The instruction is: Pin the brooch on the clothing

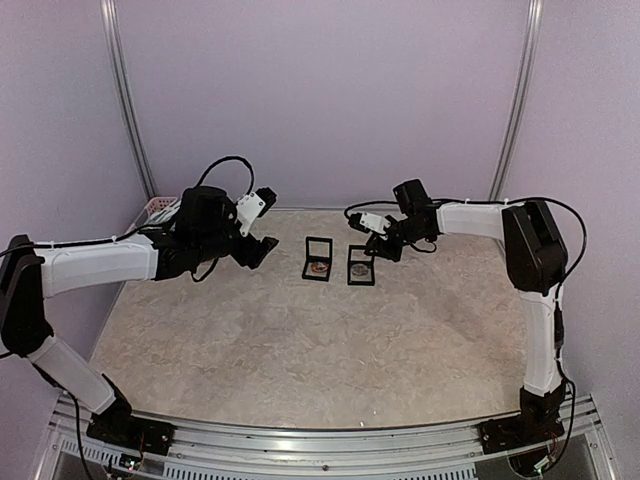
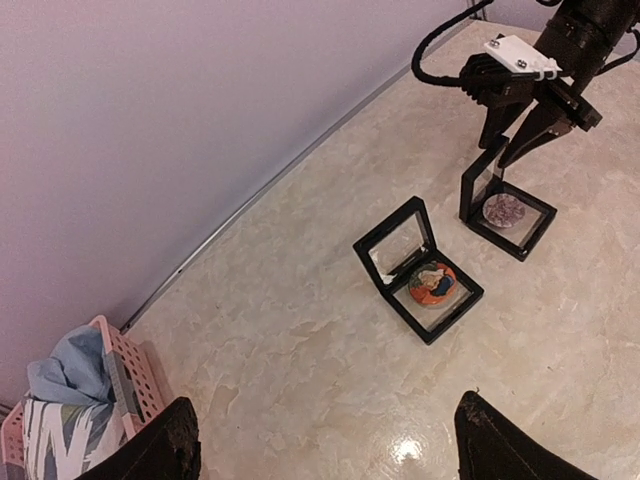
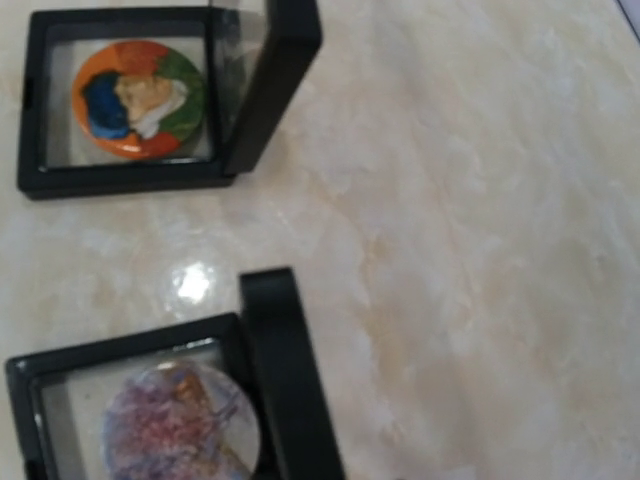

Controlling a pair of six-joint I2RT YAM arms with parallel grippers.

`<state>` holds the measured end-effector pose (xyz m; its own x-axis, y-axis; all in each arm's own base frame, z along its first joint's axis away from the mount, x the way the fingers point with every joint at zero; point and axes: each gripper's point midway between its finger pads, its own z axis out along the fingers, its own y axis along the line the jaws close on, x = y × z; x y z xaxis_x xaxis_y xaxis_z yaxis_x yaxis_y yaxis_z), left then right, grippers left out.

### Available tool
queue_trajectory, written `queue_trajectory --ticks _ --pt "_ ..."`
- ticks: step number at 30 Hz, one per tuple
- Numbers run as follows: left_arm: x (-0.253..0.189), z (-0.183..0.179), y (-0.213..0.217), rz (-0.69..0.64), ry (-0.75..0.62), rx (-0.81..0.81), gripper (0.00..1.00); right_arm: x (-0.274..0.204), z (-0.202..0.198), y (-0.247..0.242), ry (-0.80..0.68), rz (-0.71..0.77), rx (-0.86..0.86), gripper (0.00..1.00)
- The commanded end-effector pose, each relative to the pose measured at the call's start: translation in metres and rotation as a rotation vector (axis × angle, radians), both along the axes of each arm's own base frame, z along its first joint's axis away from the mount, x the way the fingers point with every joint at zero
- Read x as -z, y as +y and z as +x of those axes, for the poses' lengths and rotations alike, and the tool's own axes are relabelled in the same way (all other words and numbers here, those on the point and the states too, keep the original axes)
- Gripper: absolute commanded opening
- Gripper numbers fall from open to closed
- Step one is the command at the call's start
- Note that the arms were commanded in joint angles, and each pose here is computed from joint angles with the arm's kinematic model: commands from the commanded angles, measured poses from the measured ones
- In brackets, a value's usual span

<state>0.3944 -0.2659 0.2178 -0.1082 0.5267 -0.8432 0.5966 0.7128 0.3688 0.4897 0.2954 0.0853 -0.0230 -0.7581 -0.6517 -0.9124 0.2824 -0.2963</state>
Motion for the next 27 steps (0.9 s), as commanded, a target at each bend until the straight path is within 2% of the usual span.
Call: queue_trajectory --ticks 1,4,7,14,27 --pt "-0.004 -0.002 -0.007 0.032 -0.012 0.006 0.83 0.005 -0.001 0.005 0.031 -0.006 0.012 0.22" --pt "-0.003 -0.003 -0.007 0.032 -0.012 0.007 0.83 0.004 0.000 0.006 0.025 -0.003 0.018 0.16" --pt "0.000 -0.003 -0.008 0.042 -0.006 0.002 0.83 0.005 0.001 0.002 0.030 -0.018 0.034 0.00" --pt "-0.004 -0.005 -0.008 0.035 -0.021 0.006 0.83 0.000 0.008 -0.026 0.027 -0.058 0.111 0.00" --pt "0.009 -0.001 -0.012 0.038 0.021 0.004 0.83 -0.002 0.050 -0.151 0.178 0.048 0.452 0.00"
